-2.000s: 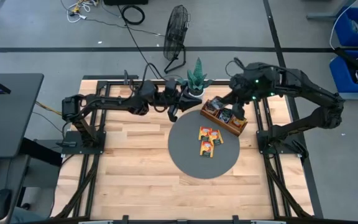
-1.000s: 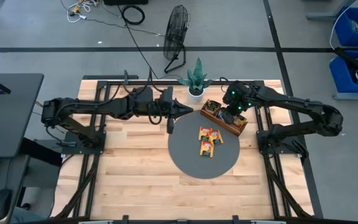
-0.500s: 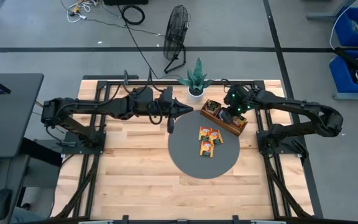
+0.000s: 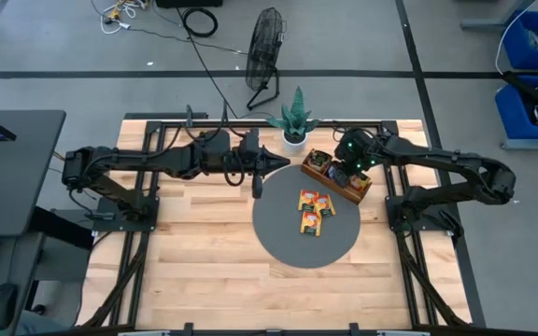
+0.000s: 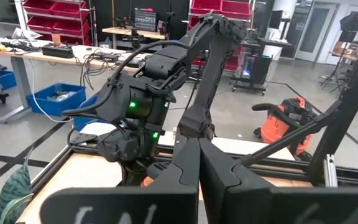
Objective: Pick & Place Tea
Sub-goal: Put the purple tea bag into the wooden organizer
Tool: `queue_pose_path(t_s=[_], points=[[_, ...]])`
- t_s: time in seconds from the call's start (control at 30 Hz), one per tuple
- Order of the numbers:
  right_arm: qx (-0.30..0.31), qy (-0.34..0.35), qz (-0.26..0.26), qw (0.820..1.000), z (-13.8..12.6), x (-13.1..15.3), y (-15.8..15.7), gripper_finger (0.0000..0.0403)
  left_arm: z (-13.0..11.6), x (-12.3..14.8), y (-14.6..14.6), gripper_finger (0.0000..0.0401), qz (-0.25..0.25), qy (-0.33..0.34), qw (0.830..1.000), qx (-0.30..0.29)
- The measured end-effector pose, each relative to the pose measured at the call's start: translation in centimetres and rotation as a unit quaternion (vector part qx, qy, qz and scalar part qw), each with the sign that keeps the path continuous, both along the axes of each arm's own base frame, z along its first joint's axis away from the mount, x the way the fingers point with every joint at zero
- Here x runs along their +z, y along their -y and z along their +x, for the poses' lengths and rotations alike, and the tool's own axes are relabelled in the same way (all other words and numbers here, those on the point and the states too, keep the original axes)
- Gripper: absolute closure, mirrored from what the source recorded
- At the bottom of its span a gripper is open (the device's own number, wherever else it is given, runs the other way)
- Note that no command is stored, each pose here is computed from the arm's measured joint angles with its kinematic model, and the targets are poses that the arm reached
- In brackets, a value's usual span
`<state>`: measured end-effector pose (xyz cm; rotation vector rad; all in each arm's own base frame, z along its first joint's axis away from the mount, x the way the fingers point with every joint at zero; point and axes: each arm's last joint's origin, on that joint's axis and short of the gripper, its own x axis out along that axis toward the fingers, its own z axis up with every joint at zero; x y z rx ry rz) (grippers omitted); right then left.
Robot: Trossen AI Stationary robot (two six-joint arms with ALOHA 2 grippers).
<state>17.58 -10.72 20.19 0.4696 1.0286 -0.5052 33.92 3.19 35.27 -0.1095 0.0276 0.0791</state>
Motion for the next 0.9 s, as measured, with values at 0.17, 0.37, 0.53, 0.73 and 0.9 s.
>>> queue_pose_path(t_s=[0.17,0.37,0.53,0.73,0.9], points=[[0.017,-0.007,-0.012,1.0,0.2,0.0,-0.4,0.0403,0.0,0.0,-0.1,0.0399,0.0,0.0,1.0,0.003],[0.036,-0.024,-0.039,0.998,0.4,0.0,-0.8,0.0403,0.0,0.0,-0.3,0.0399,0.0,0.0,1.0,0.006],[0.058,-0.03,-0.049,0.997,0.7,0.0,-1.3,0.0403,0.0,-0.1,-0.3,0.0399,0.0,-0.004,1.0,0.006],[0.082,-0.026,-0.041,0.995,0.9,-0.1,-1.8,0.0403,0.0,-0.2,-0.4,0.0399,0.007,-0.008,1.0,0.007],[0.084,-0.027,-0.039,0.995,0.9,-0.1,-1.9,0.0403,0.0,-0.1,-0.4,0.0398,0.007,-0.008,1.0,0.008]])
